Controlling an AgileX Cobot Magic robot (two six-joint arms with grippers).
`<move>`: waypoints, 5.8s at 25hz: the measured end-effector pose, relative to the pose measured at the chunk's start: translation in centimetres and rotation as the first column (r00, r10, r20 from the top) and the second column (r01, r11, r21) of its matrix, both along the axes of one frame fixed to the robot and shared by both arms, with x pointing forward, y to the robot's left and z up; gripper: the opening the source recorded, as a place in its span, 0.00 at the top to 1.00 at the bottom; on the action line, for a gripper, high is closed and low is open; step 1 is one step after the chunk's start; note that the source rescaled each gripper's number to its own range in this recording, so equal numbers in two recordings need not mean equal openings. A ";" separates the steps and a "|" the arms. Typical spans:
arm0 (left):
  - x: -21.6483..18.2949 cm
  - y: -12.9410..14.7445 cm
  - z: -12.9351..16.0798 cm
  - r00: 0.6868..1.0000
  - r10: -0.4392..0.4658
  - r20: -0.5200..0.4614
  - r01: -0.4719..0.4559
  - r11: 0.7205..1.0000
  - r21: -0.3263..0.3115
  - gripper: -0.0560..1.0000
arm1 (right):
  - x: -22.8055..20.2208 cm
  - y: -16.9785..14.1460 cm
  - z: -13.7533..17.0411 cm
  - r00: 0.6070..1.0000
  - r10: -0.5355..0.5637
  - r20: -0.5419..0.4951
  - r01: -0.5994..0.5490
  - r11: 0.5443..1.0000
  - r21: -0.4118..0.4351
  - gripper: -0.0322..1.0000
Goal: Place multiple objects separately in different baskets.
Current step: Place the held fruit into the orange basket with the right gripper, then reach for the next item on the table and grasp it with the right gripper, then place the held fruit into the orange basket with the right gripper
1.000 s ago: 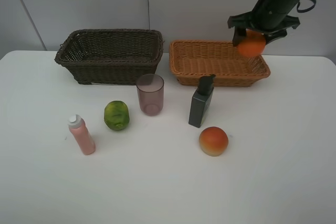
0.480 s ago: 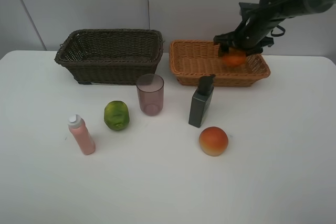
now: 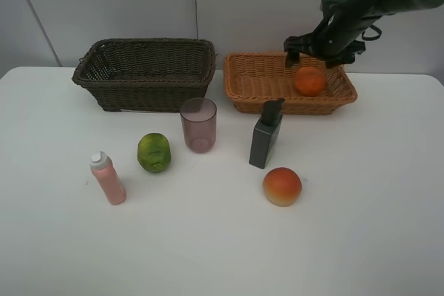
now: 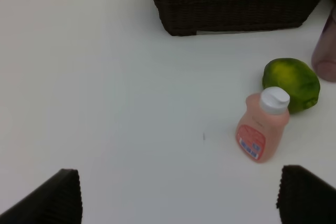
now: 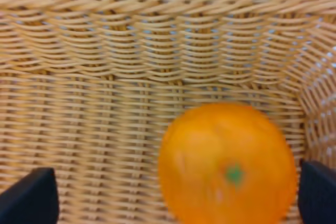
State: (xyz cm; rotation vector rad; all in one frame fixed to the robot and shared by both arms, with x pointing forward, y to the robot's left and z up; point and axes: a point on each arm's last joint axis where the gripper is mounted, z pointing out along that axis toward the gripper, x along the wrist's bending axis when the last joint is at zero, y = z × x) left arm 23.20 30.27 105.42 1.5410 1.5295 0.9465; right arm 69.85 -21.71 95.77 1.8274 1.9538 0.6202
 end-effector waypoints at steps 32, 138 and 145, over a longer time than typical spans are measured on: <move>0.0 0.0 0.0 1.000 0.000 0.000 0.000 1.000 0.000 0.03 | -18.6 1.8 5.8 0.954 0.084 -0.286 -0.086 0.996 0.007 0.00; 0.0 0.0 0.0 1.000 0.000 0.000 0.000 1.000 0.000 0.03 | -22.2 4.9 7.0 0.917 0.193 -0.349 -0.263 0.950 -0.168 0.65; 0.0 0.0 0.0 1.000 0.000 0.000 0.000 1.000 0.000 0.03 | -18.3 4.3 11.7 0.964 0.103 -0.244 -0.143 0.978 -0.154 0.65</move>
